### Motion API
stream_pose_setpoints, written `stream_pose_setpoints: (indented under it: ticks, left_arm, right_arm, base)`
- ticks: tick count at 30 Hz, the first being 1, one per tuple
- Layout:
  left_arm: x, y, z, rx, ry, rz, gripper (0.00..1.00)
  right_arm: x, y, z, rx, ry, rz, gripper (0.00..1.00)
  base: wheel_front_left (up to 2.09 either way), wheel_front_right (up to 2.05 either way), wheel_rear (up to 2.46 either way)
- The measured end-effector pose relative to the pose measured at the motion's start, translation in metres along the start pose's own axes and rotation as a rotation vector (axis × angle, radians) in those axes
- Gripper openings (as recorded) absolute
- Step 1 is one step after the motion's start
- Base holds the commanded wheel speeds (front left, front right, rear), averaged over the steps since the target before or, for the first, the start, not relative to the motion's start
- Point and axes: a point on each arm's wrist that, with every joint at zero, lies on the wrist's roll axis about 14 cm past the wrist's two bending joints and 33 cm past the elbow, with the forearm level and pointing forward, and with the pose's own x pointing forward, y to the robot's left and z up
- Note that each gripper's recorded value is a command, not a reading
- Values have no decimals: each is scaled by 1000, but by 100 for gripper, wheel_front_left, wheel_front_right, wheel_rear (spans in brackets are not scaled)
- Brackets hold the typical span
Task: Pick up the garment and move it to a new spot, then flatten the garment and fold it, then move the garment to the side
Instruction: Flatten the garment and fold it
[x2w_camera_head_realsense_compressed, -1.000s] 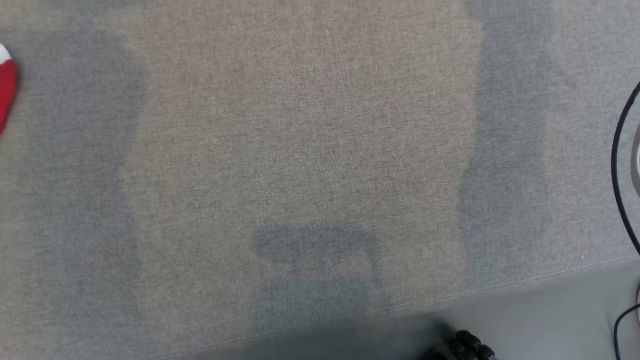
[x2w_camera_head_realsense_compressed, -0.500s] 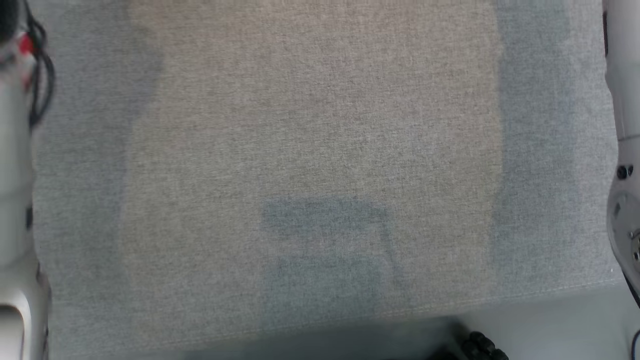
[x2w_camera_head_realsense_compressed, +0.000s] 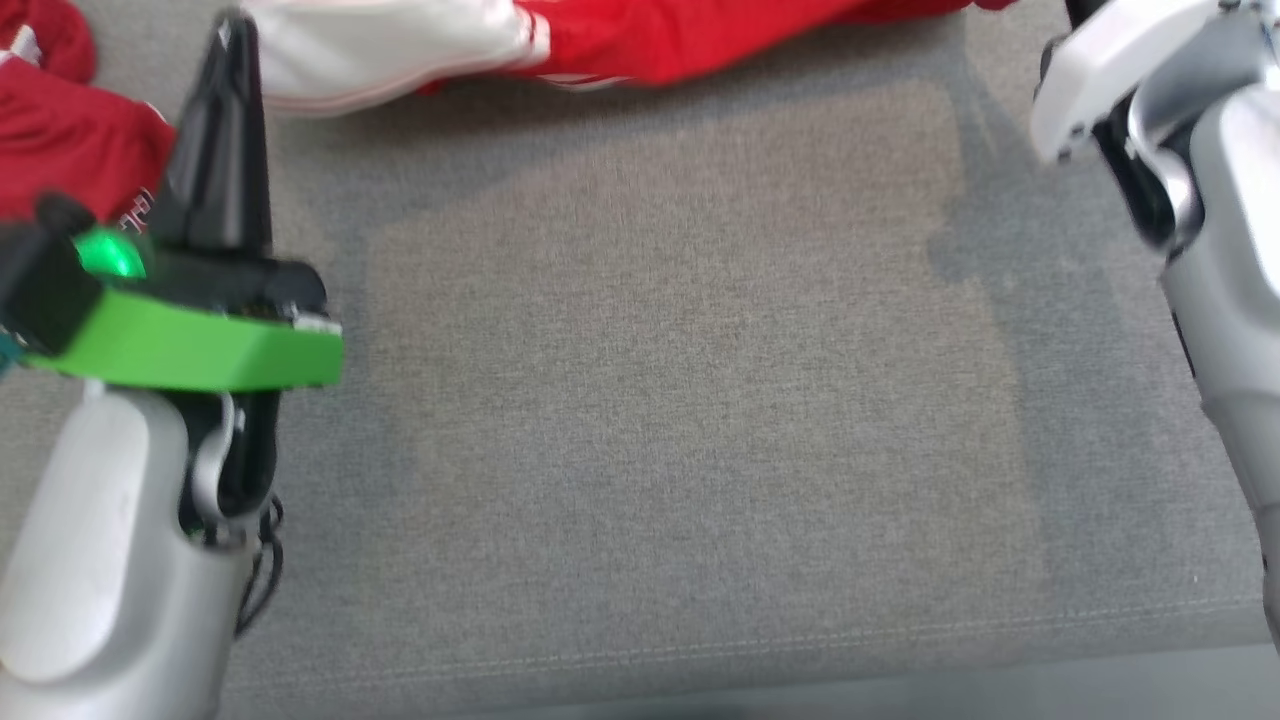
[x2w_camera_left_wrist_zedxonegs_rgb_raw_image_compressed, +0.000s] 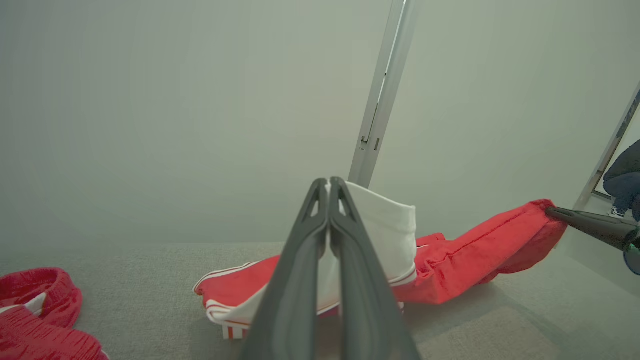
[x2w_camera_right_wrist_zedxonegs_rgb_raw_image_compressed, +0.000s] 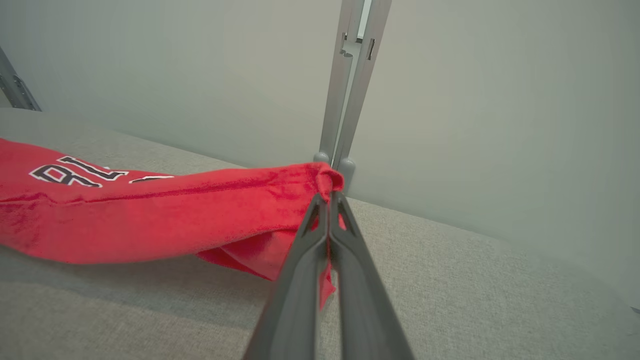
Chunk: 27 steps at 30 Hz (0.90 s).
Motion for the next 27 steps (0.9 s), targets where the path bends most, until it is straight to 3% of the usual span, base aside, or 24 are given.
stream_pose_setpoints:
  ticks: [6,20,27]
  left_arm:
    - [-52,-8,-7,39,81,54,0]
    - [-158,-49,-44,2,369,100,0]
    - [-195,-55,-49,-14,454,145,0]
  right_arm:
    - [-54,2,-23,22,129,13,0]
    - [-170,27,-71,99,406,49,0]
    - [-218,26,-90,135,514,4,0]
  base:
    - [0,0,0]
    - [0,0,0]
    - [0,0,0]
